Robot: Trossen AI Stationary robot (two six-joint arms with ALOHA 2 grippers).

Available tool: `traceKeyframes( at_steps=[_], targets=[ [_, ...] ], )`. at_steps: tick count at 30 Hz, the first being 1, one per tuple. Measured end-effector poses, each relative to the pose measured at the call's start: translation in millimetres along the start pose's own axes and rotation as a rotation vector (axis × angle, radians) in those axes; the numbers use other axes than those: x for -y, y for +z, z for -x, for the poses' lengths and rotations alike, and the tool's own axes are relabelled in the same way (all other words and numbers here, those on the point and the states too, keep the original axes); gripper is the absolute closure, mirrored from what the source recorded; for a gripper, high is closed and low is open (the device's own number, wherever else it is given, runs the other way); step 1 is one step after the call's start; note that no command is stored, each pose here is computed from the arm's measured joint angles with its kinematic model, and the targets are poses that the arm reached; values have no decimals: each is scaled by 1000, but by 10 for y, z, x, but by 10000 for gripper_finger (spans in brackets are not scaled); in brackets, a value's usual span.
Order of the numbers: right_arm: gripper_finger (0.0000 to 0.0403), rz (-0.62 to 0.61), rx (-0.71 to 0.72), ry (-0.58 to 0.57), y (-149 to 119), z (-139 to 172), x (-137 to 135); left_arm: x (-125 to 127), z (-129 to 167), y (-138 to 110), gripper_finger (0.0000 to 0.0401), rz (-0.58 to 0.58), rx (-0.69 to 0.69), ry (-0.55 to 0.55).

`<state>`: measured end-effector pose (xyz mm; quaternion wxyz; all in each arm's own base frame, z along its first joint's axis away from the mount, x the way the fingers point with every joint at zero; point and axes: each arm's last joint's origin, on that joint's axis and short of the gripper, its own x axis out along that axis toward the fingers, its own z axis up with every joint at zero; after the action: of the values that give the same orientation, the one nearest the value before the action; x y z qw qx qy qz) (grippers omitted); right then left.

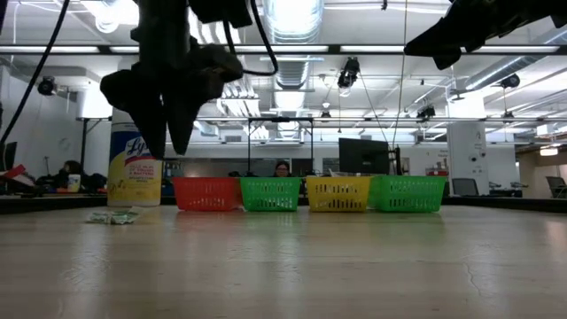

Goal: Pick & Place First Aid Supplies
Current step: Put the green bandage into the red bin

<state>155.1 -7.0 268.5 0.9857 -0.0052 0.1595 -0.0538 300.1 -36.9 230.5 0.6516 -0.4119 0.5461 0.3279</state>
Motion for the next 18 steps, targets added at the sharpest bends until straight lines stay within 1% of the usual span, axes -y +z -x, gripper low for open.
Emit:
traceKeyframes(
  at_steps=[7,18],
  targets=[
    [351,-1,0,0,0,0,0,51,-180,-20,240,-7,-22,50],
    [351,-1,0,0,0,0,0,85,-323,-54,240,-14,-42,93]
  ],
)
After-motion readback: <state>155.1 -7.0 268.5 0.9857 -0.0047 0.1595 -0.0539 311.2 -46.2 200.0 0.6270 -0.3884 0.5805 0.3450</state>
